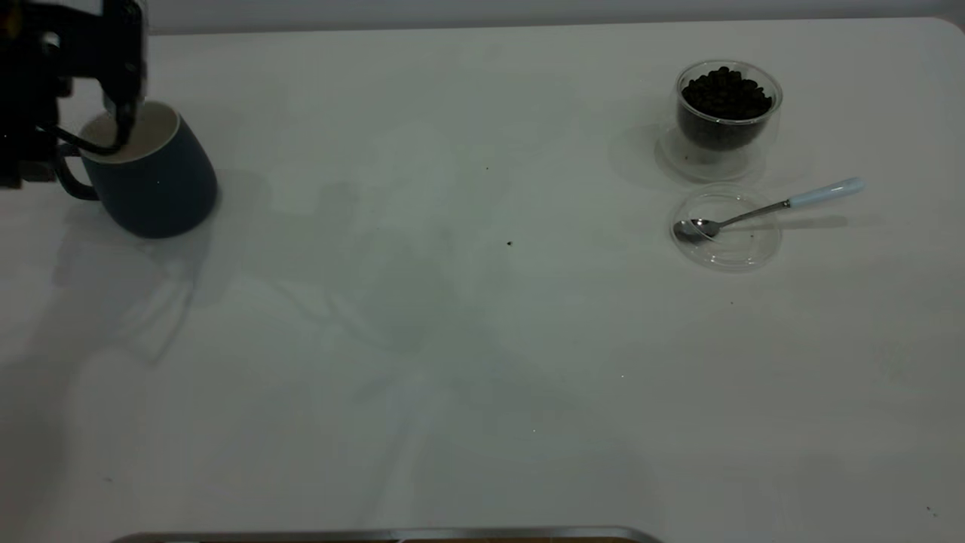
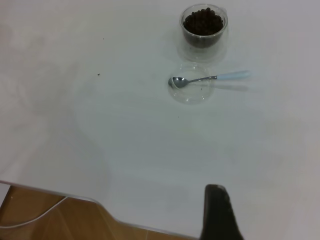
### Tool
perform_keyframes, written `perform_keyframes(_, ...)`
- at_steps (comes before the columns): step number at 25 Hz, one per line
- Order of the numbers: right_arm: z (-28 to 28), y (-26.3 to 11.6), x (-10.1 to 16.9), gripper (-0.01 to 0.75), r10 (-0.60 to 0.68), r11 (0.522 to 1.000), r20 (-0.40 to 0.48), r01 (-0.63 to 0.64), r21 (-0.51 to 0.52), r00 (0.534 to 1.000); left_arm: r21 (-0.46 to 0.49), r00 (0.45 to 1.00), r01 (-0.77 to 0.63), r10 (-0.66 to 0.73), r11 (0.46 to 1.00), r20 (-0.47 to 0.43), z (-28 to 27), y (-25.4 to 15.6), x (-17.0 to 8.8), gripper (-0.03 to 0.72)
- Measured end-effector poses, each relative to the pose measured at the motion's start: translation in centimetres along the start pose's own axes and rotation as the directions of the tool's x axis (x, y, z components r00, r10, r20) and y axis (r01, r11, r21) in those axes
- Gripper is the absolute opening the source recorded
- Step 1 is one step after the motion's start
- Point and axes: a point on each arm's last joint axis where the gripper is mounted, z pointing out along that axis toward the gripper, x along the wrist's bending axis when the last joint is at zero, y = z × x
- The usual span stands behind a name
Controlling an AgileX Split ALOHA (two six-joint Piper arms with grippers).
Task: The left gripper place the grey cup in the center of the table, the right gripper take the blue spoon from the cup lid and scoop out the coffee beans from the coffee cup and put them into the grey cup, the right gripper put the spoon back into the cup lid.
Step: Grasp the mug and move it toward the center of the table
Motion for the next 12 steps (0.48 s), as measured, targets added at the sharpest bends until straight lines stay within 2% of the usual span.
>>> perform_keyframes(6, 0.0, 0.0, 0.0, 0.532, 0.0, 1.0, 0.0, 0.0, 0.0, 1.0, -0.013, 1.0, -0.03, 0.03, 0.999, 0.003, 1.8, 0.7, 0.0, 0.555)
perform_keyframes(12, 0.0, 0.0, 0.0, 0.532, 0.0, 1.0, 0.0, 0.0, 0.0, 1.0, -0.085, 0.999, -0.003, 0.0, 0.996, -0.035, 2.1, 1.6, 0.3, 0.555)
